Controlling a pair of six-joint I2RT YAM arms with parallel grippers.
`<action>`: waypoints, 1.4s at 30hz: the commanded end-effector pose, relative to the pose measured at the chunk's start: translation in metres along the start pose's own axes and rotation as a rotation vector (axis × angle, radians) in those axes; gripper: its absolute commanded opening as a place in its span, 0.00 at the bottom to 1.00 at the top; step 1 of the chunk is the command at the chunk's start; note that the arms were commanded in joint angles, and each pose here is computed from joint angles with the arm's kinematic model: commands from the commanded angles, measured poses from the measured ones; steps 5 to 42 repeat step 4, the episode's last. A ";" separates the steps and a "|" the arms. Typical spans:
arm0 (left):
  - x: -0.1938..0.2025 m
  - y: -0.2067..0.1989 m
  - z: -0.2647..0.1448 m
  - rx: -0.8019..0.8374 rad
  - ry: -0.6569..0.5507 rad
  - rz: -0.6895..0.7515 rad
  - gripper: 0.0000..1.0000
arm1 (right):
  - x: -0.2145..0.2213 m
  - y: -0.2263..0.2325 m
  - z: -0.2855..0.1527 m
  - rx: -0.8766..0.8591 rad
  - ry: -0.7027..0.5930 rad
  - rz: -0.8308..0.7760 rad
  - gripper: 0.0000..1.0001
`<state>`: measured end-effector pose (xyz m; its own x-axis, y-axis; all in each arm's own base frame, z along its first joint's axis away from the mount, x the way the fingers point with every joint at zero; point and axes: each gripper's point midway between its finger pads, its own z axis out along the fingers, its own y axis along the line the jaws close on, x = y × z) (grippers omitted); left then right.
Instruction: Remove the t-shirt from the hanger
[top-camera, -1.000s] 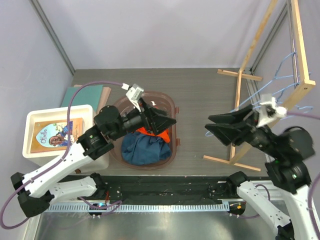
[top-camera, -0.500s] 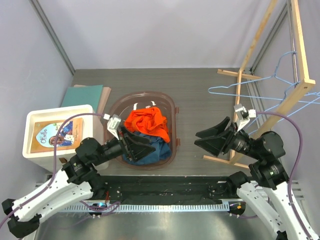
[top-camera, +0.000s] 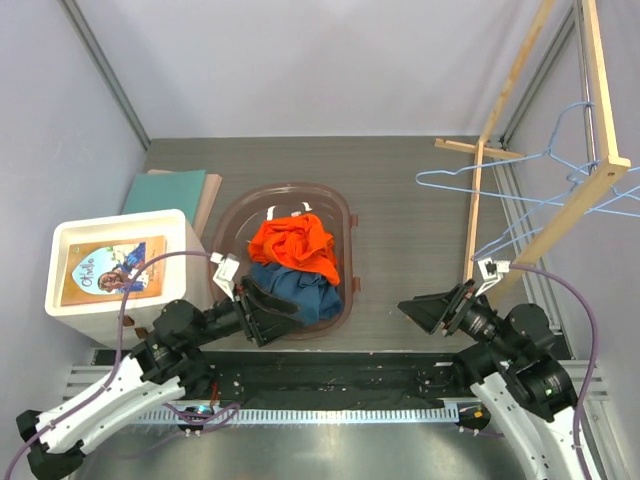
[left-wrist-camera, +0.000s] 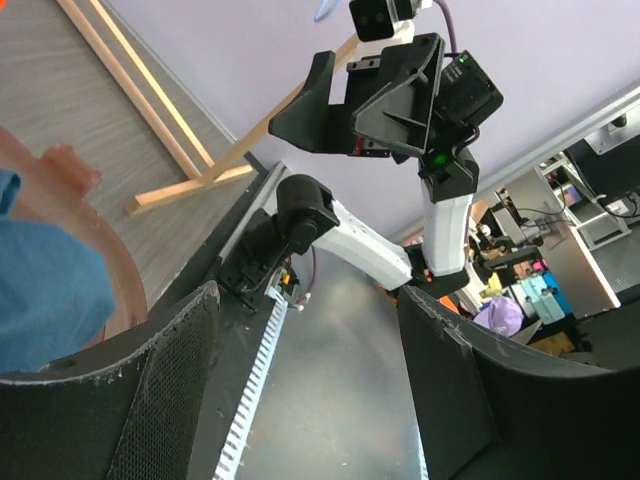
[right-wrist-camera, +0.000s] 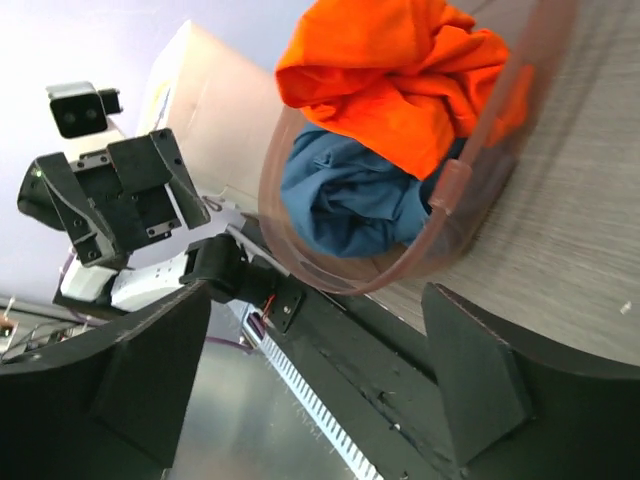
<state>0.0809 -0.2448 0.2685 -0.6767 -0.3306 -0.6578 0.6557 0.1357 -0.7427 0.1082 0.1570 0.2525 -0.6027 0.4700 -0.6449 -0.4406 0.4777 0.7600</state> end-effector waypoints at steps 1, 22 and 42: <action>-0.004 -0.016 -0.007 0.086 -0.036 -0.019 0.73 | -0.003 -0.004 -0.010 0.027 -0.053 -0.002 0.95; -0.002 -0.026 -0.011 0.138 -0.029 -0.015 0.74 | -0.001 0.022 -0.013 -0.100 -0.021 -0.057 0.98; -0.002 -0.026 -0.011 0.138 -0.029 -0.015 0.74 | -0.001 0.022 -0.013 -0.100 -0.021 -0.057 0.98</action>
